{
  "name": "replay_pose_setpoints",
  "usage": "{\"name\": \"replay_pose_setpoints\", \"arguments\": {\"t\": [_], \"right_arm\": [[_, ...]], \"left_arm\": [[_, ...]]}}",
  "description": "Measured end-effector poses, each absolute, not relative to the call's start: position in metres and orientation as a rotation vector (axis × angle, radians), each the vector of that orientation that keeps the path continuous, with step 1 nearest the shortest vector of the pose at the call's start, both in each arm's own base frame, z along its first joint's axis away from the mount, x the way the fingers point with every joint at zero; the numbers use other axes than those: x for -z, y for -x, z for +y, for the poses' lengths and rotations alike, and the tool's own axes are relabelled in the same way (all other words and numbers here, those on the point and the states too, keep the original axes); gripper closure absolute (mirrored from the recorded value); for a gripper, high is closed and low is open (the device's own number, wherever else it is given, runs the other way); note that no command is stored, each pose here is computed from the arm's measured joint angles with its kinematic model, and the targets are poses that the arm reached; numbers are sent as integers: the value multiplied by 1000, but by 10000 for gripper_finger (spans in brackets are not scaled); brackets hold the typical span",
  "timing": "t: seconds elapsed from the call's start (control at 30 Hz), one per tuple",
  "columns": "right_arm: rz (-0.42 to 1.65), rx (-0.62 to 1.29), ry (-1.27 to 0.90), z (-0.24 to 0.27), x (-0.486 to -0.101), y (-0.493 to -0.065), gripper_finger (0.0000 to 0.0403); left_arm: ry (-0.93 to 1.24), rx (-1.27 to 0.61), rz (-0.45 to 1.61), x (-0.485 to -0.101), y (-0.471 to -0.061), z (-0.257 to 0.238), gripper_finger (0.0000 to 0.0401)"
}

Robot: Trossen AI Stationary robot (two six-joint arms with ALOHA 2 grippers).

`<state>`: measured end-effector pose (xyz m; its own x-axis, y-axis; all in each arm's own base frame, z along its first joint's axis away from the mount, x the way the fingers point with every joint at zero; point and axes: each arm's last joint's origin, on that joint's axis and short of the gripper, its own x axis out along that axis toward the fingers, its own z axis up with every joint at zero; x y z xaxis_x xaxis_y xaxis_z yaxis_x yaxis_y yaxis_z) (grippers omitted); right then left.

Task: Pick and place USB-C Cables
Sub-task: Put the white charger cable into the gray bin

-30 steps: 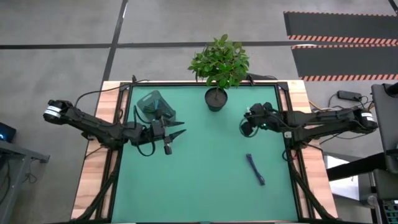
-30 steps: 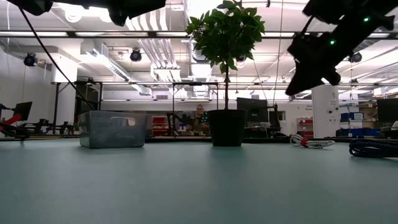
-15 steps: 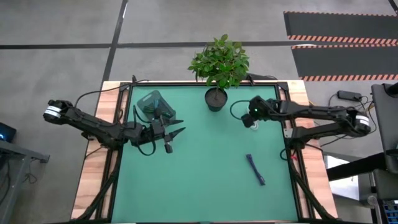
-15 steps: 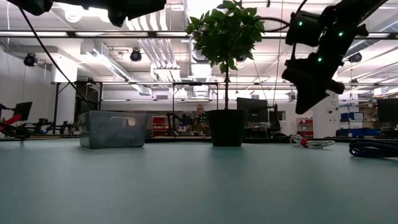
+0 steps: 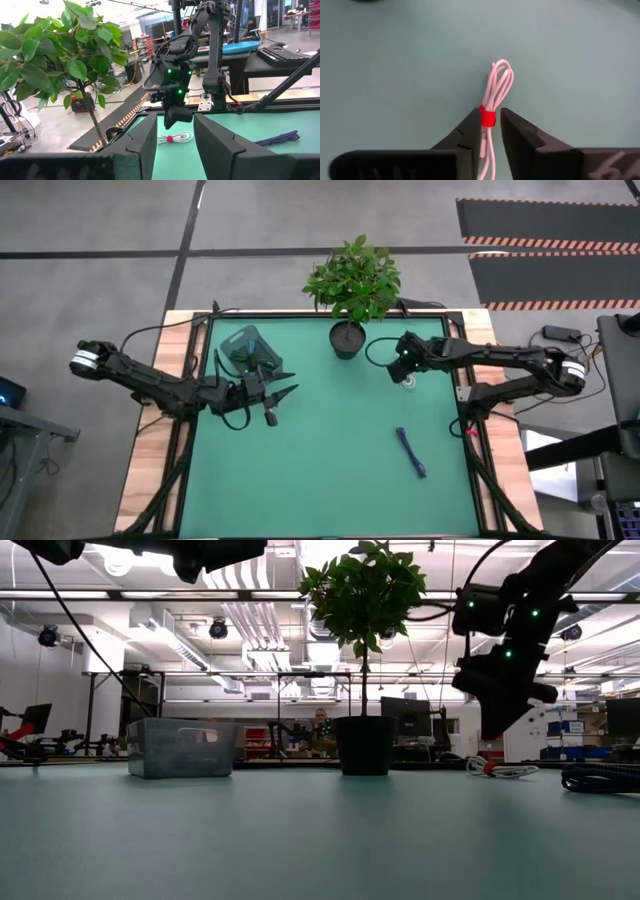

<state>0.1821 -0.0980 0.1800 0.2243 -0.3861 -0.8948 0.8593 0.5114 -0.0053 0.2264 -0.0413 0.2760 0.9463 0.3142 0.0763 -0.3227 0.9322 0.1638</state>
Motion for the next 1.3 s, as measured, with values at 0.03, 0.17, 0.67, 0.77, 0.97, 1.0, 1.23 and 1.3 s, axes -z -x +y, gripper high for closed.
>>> {"name": "replay_pose_setpoints", "arguments": {"t": [0.03,0.17,0.67,0.77,0.97,1.0,1.23,1.3], "right_arm": [[1021,923,-569,-98,-178,-183,324],[1067,928,-585,-100,-168,-186,279],[1140,947,-599,-103,-148,-194,193],[1139,944,-602,-105,-143,-197,198],[1177,945,-605,-106,-135,-199,218],[1181,944,-605,-106,-134,-200,223],[1172,932,-634,-105,-135,-200,277],[1174,931,-635,-105,-135,-200,294]], "left_arm": [[-176,-326,-49,-276,-226,-41,287],[-176,-328,-49,-276,-226,-41,287],[-174,-367,-44,-276,-226,-40,287],[-174,-367,-44,-276,-226,-40,287],[-174,-367,-44,-276,-226,-40,287],[-174,-367,-43,-276,-226,-40,287],[-174,-367,-42,-276,-226,-40,287],[-174,-367,-42,-276,-226,-40,287]]}}
